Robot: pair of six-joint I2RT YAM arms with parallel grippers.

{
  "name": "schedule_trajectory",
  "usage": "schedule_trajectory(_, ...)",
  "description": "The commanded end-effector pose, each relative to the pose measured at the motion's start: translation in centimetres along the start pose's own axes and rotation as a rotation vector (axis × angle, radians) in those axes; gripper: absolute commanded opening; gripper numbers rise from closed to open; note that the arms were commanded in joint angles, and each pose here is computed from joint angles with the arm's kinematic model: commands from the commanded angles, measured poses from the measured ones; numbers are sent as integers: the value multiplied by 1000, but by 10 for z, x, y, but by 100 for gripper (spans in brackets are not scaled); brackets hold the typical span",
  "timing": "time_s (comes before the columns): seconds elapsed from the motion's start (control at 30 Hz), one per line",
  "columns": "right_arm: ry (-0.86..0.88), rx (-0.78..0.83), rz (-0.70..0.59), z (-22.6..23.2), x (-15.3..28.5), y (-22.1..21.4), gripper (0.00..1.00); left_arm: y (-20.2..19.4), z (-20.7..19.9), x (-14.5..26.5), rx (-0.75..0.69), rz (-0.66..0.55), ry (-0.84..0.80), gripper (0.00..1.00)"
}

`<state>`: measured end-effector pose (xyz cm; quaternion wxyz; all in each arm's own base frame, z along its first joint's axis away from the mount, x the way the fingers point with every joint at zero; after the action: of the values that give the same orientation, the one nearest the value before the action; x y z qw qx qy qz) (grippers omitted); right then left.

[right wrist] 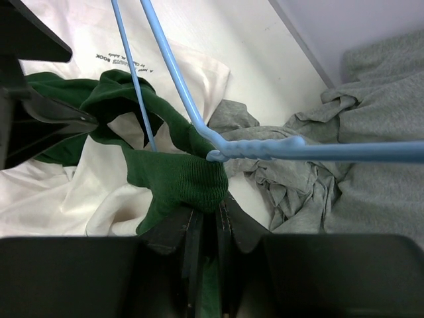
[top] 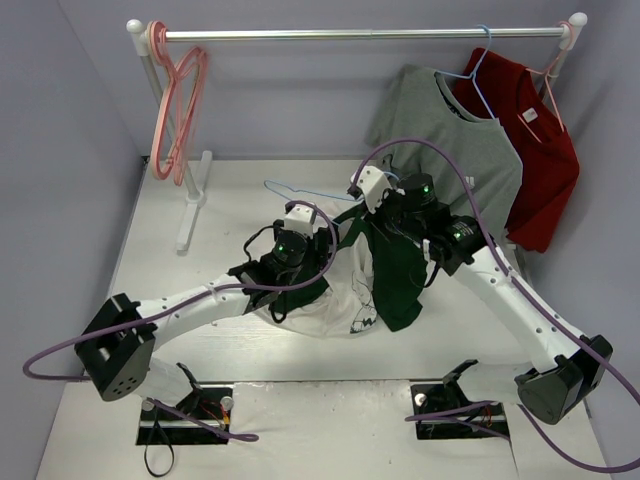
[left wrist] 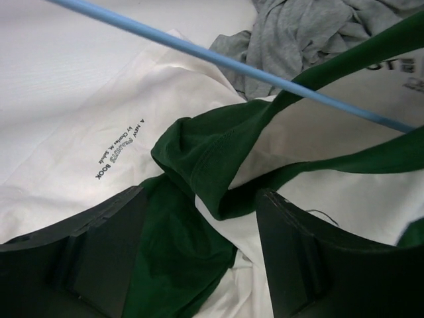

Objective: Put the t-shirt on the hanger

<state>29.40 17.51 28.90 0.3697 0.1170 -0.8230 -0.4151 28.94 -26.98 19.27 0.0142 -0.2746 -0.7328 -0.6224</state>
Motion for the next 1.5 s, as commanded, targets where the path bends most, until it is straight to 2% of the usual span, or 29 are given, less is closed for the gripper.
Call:
schedule_trajectory(0.0,-74,-12,-161,-21,25,42,0,45,-14,-4,33,-167,-14,64)
schedule_trajectory(0.17,-94,-9,-145,-23,29,38,0,35,-6,-15,14,-158,47,41)
schedule_trajectory(0.33,-118,-4,-114,-24,30,29,0,23,6,-28,32,-134,85,24)
schedule_trajectory(0.43,-126,0,-106,-25,31,27,0,25,14,-33,46,-138,98,20)
schedule_trajectory(0.53,-140,11,-74,-26,32,21,0,37,27,-32,70,-137,107,10)
schedule_trajectory(0.6,-159,19,-45,-29,33,13,0,47,43,-32,91,-131,132,0)
schedule_trajectory(0.77,-193,38,20,-31,35,-5,0,72,80,-27,125,-99,175,0)
schedule_trajectory(0.9,-196,61,19,-32,38,-6,0,101,102,-21,114,-56,212,0)
schedule_trajectory(0.97,-192,68,33,-32,36,-8,0,105,107,-16,103,-12,222,0)
schedule_trajectory(1.07,-190,81,55,-32,36,-10,0,131,112,-11,94,-15,231,0)
schedule_trajectory(1.1,-191,83,60,-33,36,-11,0,128,115,-9,84,28,236,0)
schedule_trajectory(1.13,-199,83,61,-34,38,-11,0,150,117,-4,92,-5,239,0)
schedule_trajectory(1.27,-212,100,75,-36,41,-12,0,167,125,6,80,25,268,0)
schedule_trajectory(1.47,-215,99,91,-40,37,-10,0,187,114,20,84,56,232,0)
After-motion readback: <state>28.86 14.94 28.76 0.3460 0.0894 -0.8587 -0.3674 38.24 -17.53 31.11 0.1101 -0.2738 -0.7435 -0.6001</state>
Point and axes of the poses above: each gripper's point midway between its finger pads, its own x axis back along the fingers, its own z axis along the line the jaws close on, y = z × x, the point moved 4 cm from there along x, back along the fingers, and after that the axes turned 2 degrees about x, right-handed, at the moved point
